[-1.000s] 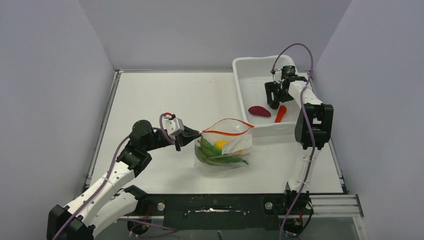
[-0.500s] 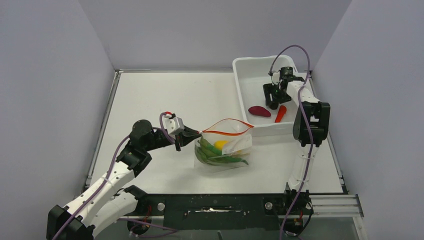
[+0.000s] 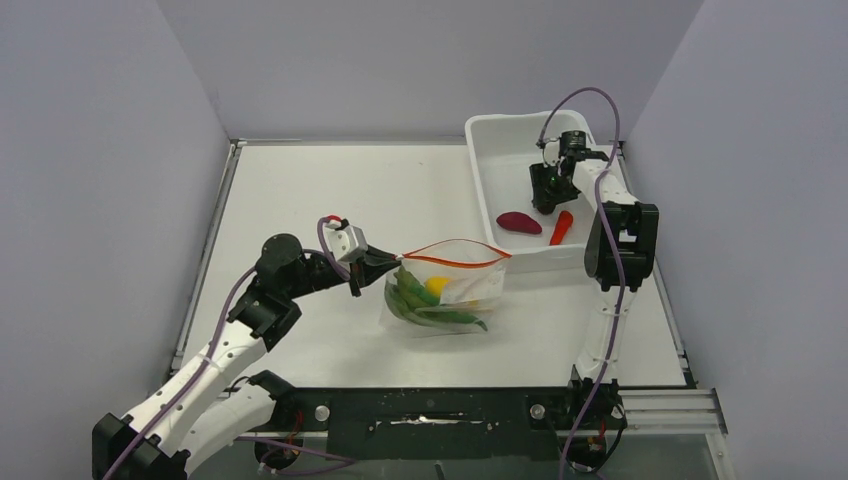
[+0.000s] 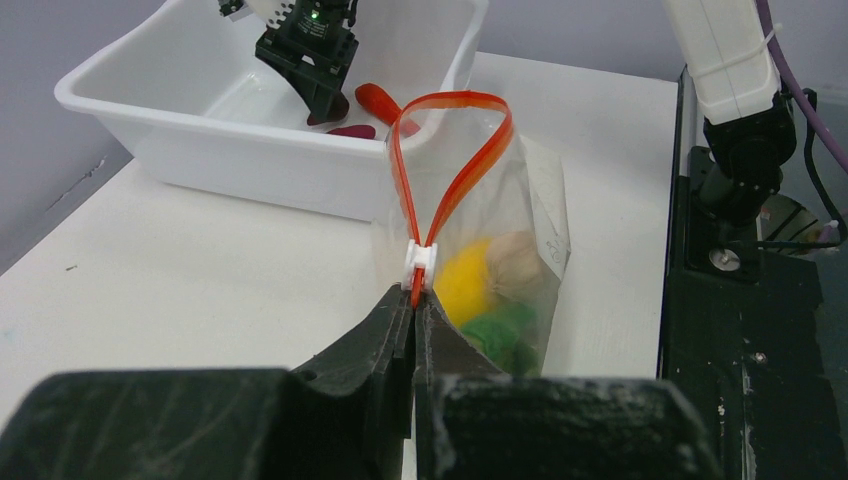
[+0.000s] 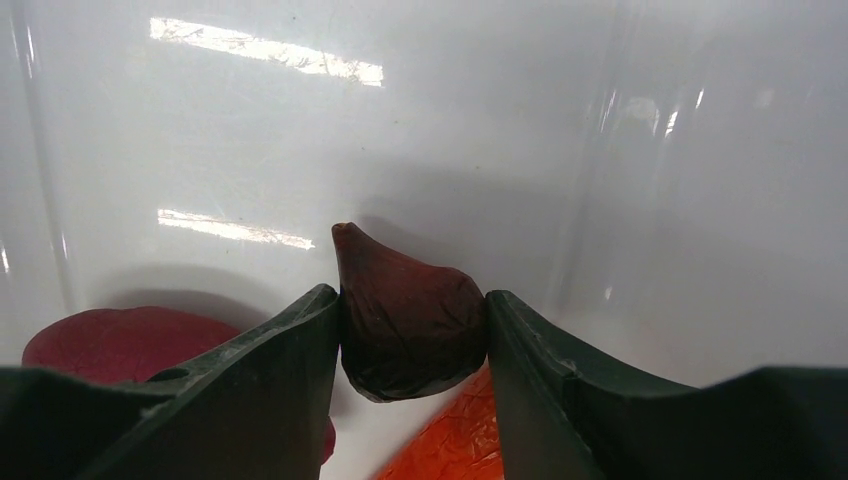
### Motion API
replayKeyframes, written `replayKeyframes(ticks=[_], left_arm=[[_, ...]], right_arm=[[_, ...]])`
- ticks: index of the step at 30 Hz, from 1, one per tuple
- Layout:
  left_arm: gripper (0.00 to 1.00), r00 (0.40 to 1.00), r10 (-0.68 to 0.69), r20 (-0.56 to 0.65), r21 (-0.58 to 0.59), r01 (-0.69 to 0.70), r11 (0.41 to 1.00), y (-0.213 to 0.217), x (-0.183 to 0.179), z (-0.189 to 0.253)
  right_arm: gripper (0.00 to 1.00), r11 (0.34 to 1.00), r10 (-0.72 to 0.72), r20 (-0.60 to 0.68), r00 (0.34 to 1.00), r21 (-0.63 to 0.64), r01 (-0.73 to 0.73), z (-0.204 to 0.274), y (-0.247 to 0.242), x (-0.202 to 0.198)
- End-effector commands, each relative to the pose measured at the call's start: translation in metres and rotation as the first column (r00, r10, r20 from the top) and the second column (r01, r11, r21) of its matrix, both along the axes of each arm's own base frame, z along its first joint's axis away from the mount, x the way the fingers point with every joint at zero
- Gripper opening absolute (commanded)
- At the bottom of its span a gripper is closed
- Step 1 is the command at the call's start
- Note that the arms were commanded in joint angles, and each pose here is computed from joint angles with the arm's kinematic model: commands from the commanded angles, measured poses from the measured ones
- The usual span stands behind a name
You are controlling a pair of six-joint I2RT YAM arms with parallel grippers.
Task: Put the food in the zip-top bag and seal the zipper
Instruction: Pick up the fake vegetable from the bin.
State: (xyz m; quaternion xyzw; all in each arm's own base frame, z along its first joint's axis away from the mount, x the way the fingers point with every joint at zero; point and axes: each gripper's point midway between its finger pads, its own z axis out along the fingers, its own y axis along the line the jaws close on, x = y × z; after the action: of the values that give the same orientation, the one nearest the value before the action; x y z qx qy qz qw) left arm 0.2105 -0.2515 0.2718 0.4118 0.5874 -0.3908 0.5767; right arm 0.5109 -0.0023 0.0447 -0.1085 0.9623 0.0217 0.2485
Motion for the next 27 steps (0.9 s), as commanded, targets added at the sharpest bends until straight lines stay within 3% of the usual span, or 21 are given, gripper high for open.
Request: replayKeyframes(ticks=[1, 15, 18, 23, 27], left_arm=[[0.0, 0.995, 0.019, 0.102, -0.03, -0.016, 0.999, 0.001, 0.005, 0.037], [0.0, 0.98, 0.078, 0.184, -0.06, -0.068, 0.996, 0.015, -0.002, 0.031], [0.0, 0.974, 0.087, 0.208, -0.058, -0.076, 0.995, 0.017, -0.002, 0.026], [0.0, 0.958, 0.101, 0.269, -0.151, -0.061, 0.987, 0.021, -0.012, 0.018], [0.0, 0.944, 0.085, 0.318, -0.137, -0.043, 0.99, 0.022, -0.017, 0.001]], right_arm=[[0.42, 0.999, 0.026, 0.129, 0.991, 0.02, -0.029, 0.059, 0.019, 0.013], [0.4, 0.999, 0.035, 0.275, 0.961, 0.022, -0.043, 0.158, 0.046, -0.014], [0.4, 0.991, 0.094, 0.341, 0.935, 0.059, -0.121, 0.187, 0.077, -0.027], [0.4, 0.951, 0.21, 0.436, 0.875, 0.115, -0.286, 0.213, 0.136, -0.058], [0.4, 0.91, 0.241, 0.533, 0.811, 0.167, -0.38, 0.235, 0.166, -0.09]])
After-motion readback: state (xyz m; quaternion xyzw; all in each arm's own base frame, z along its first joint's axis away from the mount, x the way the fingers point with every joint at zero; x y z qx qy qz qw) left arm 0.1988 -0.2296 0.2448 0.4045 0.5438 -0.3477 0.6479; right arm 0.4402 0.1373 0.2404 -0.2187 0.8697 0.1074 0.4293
